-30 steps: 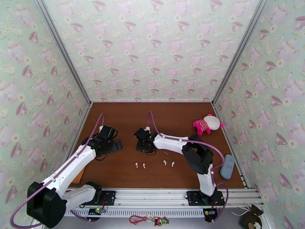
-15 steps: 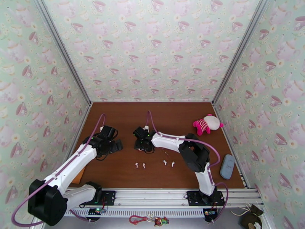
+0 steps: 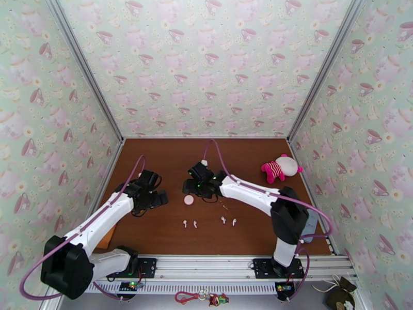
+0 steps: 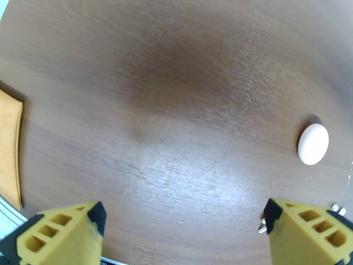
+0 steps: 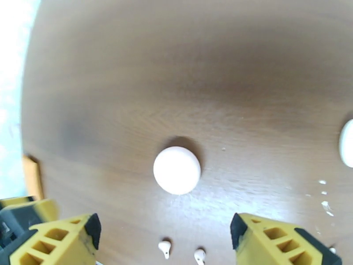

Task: Insert the wireless bluetooth earbuds into the charging case

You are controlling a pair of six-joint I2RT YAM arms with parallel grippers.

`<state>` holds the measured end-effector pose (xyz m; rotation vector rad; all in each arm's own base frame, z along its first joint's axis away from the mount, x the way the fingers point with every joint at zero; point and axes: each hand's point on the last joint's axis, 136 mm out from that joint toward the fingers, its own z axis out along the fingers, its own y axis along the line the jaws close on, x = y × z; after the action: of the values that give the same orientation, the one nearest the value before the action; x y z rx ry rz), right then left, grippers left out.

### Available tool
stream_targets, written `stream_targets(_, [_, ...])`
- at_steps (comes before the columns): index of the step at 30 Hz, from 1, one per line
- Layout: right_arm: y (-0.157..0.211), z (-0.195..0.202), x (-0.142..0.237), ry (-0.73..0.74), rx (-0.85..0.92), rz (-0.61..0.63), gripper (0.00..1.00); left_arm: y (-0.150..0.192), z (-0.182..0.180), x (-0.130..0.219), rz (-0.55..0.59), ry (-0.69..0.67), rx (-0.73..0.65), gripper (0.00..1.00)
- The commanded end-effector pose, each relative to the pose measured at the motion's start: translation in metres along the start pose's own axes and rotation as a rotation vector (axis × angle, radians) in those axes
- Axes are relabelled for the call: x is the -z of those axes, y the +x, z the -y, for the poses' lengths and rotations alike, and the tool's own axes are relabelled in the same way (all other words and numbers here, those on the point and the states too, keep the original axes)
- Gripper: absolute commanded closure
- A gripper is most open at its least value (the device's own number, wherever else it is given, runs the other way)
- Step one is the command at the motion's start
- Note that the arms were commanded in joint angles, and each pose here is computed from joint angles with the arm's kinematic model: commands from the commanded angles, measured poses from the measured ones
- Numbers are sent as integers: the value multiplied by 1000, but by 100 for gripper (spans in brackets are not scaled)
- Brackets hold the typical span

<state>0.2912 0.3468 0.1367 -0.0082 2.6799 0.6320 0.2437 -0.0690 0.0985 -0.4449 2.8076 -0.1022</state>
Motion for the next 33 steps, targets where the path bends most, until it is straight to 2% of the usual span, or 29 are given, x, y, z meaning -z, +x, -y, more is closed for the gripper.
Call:
stream_targets(1, [27,18,-11,11,26,-81,17,4,6,-6,-32,29,10,0])
stream_targets(5, [48,16,-33,-49,40,-168,20,5,12,-12,-46,33,7,0])
stream_targets(8, [51,15,-46,-62,41,-179,24,2,12,-10,-28,34,12,0])
stream_targets(14, [41,8,-69,-96,57,-173,25,-2,10,-7,14,41,42,0])
stream_targets(19, [17,5,-79,-103,70,-99,24,2,10,-8,7,57,94,0])
stream_targets(26, [-2,-7,-101,-167,78,-74,24,10,9,-4,1,93,195,0])
stream_targets(33, [2,-17,-116,-216,54,-107,25,16,6,-5,-1,97,214,0])
